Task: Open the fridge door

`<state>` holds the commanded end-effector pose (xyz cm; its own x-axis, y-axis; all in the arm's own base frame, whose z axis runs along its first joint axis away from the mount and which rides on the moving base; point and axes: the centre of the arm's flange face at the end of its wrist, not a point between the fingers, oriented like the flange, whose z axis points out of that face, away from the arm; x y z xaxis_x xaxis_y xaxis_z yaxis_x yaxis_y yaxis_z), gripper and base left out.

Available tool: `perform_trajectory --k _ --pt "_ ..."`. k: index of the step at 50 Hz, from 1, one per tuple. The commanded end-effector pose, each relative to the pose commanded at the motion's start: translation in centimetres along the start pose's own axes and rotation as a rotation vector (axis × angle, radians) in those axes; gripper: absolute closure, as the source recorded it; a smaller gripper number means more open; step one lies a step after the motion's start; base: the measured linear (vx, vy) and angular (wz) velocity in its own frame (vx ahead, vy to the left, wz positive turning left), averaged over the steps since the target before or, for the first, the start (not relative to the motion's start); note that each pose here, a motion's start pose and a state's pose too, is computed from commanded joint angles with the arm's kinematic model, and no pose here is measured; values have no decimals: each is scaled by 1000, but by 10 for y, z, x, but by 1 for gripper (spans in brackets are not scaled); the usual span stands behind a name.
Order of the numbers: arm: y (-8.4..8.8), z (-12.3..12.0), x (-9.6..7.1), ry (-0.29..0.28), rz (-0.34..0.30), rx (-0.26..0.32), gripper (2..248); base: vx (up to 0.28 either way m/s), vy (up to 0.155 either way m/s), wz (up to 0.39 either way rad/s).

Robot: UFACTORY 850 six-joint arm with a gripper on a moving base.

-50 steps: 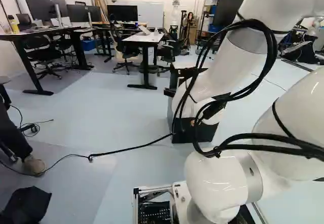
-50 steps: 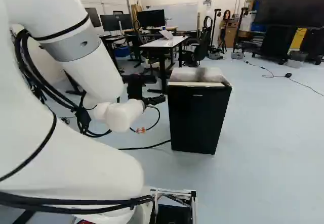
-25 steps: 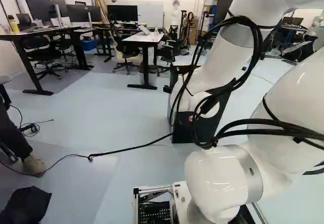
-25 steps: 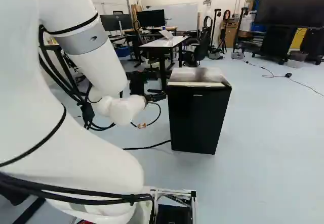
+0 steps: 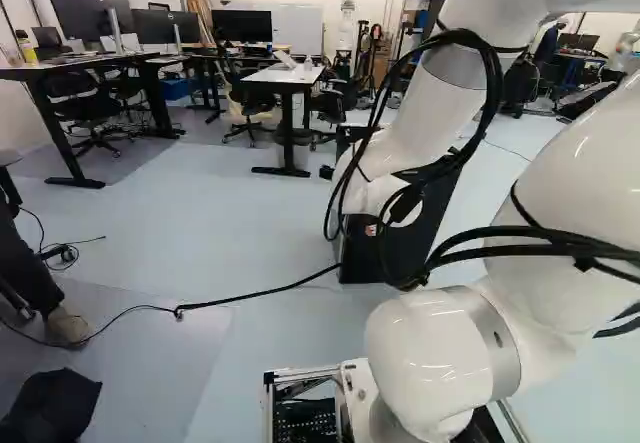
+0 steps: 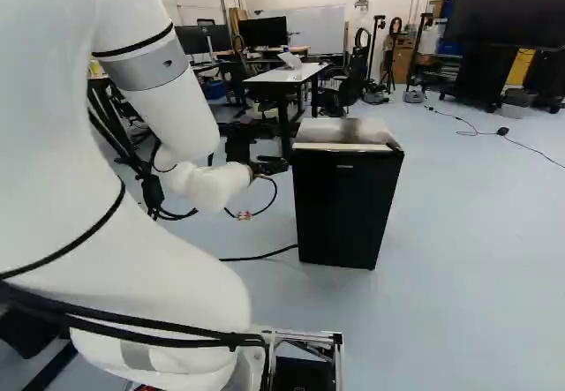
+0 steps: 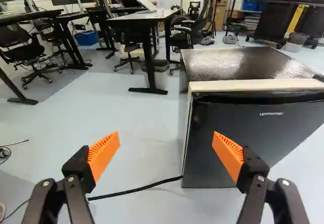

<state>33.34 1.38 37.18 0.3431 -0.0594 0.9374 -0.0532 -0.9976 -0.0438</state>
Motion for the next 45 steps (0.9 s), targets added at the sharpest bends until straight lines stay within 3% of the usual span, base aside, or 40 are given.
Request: perform_trajectory --k 45 --pt "-44 29 7 16 80 -27 3 0 0 0"
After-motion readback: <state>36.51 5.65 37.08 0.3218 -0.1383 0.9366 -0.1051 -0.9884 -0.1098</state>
